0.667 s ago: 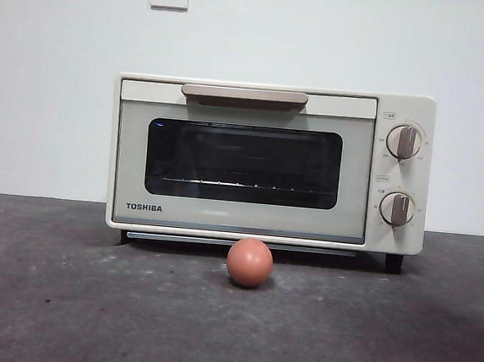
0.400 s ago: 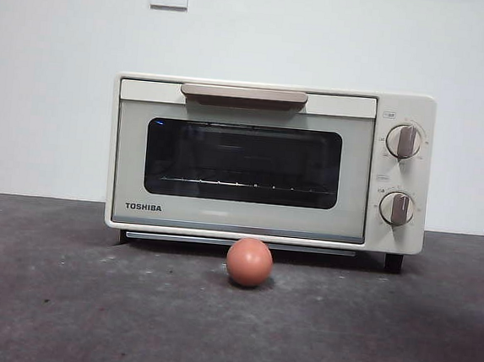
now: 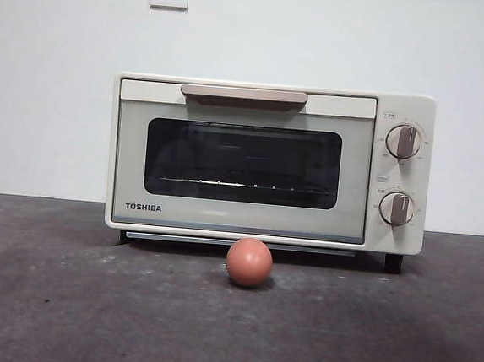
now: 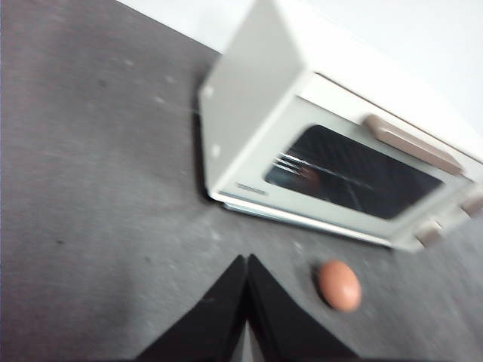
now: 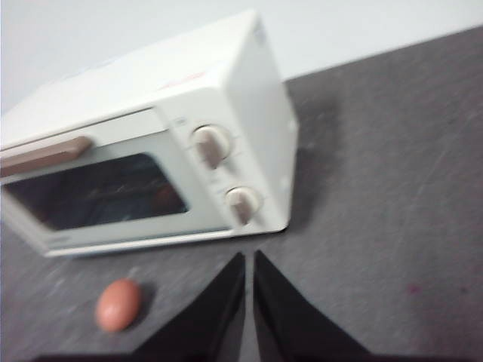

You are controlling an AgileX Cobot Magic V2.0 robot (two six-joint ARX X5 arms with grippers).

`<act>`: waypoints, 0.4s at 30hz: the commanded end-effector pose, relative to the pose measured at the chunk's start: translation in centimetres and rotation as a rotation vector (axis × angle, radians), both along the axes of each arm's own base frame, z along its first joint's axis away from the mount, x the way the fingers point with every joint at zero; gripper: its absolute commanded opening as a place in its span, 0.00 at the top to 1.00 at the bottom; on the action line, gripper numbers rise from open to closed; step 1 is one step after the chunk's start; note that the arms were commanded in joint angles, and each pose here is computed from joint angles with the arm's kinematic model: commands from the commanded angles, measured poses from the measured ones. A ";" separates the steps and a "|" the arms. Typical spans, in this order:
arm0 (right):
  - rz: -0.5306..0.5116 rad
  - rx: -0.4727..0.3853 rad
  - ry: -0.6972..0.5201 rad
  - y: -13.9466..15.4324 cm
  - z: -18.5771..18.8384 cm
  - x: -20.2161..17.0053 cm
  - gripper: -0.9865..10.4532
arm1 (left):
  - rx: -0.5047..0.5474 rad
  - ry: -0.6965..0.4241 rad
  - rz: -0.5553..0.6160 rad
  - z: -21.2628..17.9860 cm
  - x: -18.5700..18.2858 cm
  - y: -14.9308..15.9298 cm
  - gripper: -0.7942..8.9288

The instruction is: Eggoven

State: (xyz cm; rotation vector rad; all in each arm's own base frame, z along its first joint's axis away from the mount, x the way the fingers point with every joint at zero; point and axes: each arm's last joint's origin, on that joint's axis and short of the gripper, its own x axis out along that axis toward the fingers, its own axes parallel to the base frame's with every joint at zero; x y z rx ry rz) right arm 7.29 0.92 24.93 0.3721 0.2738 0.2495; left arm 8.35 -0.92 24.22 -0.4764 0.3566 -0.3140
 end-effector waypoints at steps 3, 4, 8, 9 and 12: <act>0.111 -0.060 0.093 0.3 2.6 0.2 0.91 | 0.087 0.012 -0.138 2.7 0.5 -0.3 0.91; 0.140 -0.066 0.119 0.4 2.9 0.3 0.91 | 0.092 0.020 -0.160 3.1 0.6 -0.3 0.91; 0.250 -0.106 0.242 0.7 4.0 0.6 0.91 | 0.092 0.052 -0.253 4.1 1.0 -0.7 0.91; 0.284 -0.121 0.272 0.9 4.2 0.7 0.91 | 0.094 0.063 -0.282 4.2 1.0 -0.8 0.91; 0.381 -0.145 0.342 1.3 4.6 0.8 0.91 | 0.095 0.096 -0.354 4.3 1.1 -1.2 0.91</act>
